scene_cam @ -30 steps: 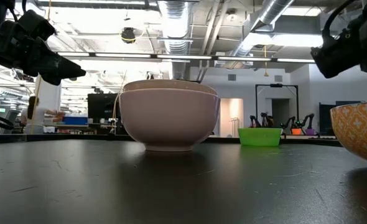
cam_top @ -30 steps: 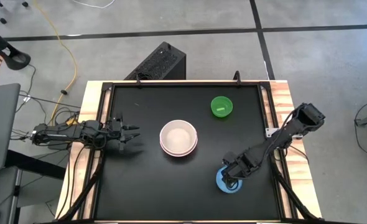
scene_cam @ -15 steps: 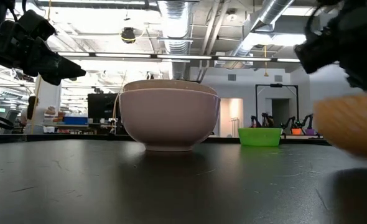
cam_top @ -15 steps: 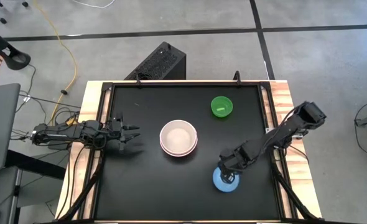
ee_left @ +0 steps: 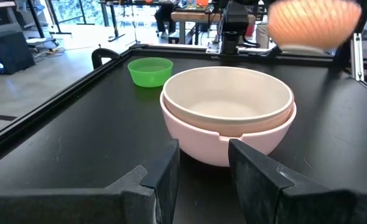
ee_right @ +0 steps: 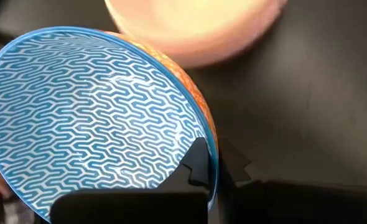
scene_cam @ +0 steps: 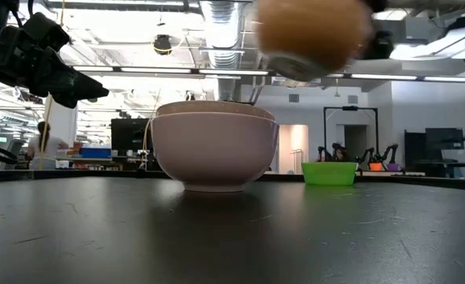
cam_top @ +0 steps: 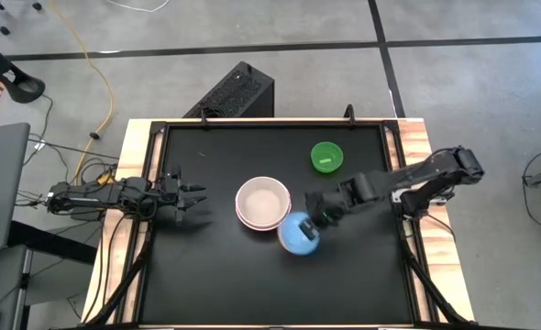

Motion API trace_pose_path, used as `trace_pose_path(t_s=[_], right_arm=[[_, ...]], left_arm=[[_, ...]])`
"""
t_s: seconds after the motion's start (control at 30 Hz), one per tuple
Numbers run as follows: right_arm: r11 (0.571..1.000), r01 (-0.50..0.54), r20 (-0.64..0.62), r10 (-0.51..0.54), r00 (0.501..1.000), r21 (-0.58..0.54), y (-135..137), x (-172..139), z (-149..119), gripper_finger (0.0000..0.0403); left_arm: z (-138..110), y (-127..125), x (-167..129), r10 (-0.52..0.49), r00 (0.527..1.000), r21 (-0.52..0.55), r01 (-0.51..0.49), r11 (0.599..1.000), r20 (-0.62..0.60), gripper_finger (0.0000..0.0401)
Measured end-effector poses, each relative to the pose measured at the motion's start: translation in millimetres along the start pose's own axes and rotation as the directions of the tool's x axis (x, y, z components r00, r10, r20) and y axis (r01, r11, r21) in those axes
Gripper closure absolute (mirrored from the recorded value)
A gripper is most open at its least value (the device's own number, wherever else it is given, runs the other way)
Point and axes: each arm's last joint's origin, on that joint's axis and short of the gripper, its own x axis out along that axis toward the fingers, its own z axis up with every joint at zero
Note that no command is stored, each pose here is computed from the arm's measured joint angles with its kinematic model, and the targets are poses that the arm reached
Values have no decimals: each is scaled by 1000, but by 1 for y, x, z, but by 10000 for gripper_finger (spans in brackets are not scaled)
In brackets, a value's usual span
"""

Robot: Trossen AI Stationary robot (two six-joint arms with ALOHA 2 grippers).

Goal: Nest bowls inside each other
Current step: Stack the blue bowl on the grey bowl

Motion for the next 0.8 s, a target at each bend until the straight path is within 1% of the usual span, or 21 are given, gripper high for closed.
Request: trace_pose_path(t_s=[0.17,0.23,0.33,0.4,0.53,0.6,0.8], right_arm=[[997,-11,78,17,997,-75,10,-3,44,391],[997,-10,106,18,994,-76,15,0,64,391],[997,4,129,6,992,-75,20,12,93,391],[998,32,123,-25,992,-57,23,22,109,390],[990,118,54,-114,992,-77,26,37,130,390],[986,143,36,-141,989,-89,26,43,139,390],[983,171,33,-169,985,-65,21,49,157,390]], left_arm=[[0,0,0,0,1000,0,0,1000,0,273],[0,0,0,0,1000,0,0,1000,0,273],[0,0,0,0,1000,0,0,1000,0,273],[0,0,0,0,1000,0,0,1000,0,273],[0,0,0,0,1000,0,0,1000,0,273],[0,0,0,0,1000,0,0,1000,0,273],[0,0,0,0,1000,0,0,1000,0,273]])
